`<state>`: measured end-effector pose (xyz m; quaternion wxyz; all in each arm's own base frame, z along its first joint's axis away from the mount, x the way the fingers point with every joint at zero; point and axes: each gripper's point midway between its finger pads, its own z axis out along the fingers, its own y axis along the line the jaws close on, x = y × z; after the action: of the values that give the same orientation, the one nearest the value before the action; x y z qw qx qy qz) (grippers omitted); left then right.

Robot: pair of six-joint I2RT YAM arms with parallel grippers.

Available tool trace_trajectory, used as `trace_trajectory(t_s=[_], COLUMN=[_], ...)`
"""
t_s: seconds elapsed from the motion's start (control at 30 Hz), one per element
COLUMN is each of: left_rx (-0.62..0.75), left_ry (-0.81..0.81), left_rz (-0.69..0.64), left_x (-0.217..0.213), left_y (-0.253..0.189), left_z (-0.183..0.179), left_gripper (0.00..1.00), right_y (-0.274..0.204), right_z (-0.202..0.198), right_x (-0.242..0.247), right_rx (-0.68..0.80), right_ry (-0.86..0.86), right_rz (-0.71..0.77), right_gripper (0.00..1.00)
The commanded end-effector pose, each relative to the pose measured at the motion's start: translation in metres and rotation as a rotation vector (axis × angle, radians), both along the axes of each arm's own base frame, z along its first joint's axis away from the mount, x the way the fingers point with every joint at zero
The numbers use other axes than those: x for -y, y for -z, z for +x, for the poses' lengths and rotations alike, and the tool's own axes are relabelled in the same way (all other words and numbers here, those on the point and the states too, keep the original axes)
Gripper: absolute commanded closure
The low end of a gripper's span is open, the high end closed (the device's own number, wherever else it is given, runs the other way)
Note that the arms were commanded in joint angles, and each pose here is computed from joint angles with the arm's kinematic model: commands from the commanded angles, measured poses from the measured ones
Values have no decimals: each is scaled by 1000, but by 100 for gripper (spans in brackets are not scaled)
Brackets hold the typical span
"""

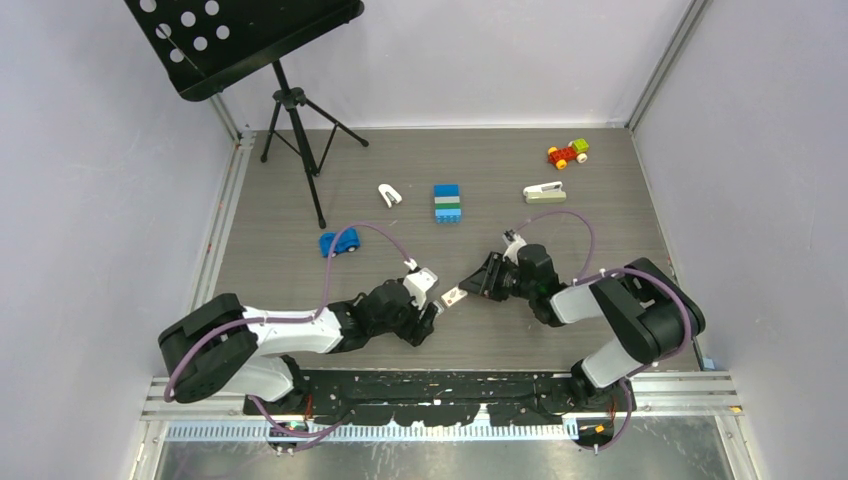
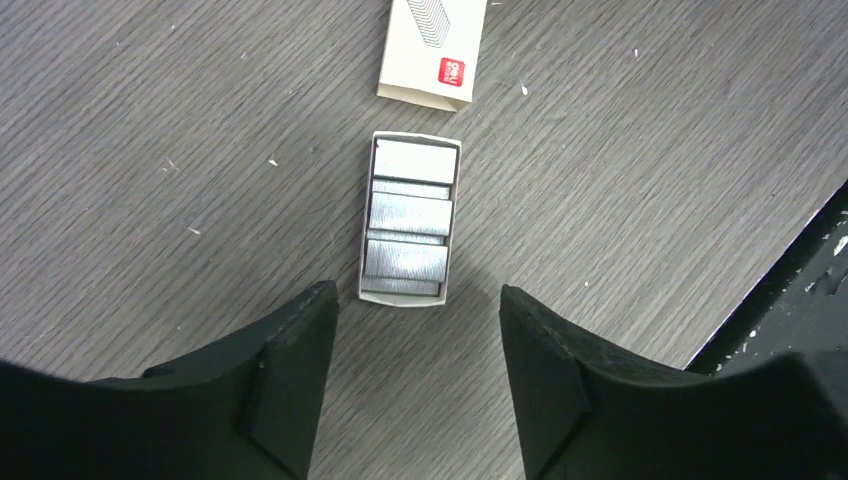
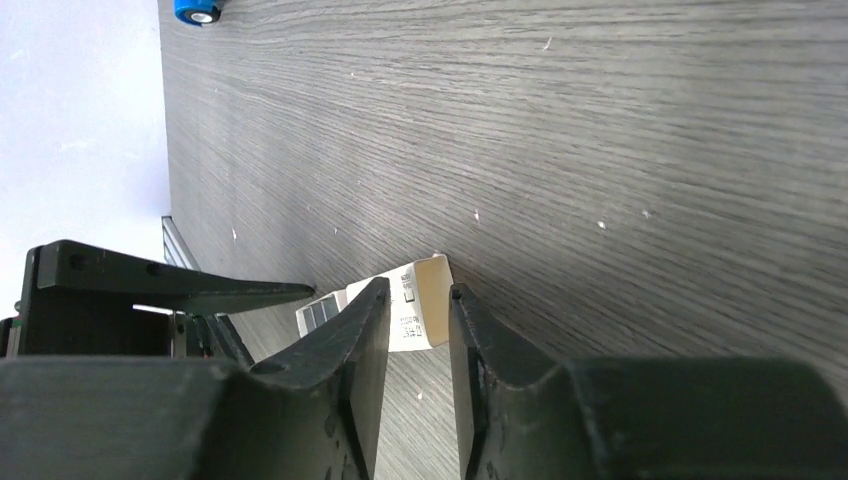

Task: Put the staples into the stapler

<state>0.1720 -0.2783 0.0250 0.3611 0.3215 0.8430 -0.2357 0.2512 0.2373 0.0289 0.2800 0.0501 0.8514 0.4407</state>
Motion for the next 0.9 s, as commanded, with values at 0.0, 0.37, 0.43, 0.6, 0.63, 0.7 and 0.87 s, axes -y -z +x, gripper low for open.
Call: trace_trajectory(t_s=[0.0,0.37,0.43,0.6,0.63,0.7,0.87], left_rx=[-65,-6,20,80,94,130,206], left_ry=[2,-128,-176,-336,-370,-428,-520], left_rz=[99,45,38,48,52,43,68], left_x=[-22,-30,-37,-68,-75,-87,-120], left_y=[17,-45,-62,-104,-114,-137,-184], left_z=[-15,0,5,16,19,23,34], left_gripper=[31,0,0,0,0,0,0], right_y=[-13,-49,-59,-86,-92,-99,-114], right_z=[6,3,5,5,8,10,35], right_x=[7,42,55,85,91,104,134], right_rx=[49,91,102,126,133,130,107], right_ry=[37,167,222,324,351,396,534], right_rz=[-16,-152,-205,-316,-339,-400,-593], right_gripper=[62,31,24,12,12,11,10])
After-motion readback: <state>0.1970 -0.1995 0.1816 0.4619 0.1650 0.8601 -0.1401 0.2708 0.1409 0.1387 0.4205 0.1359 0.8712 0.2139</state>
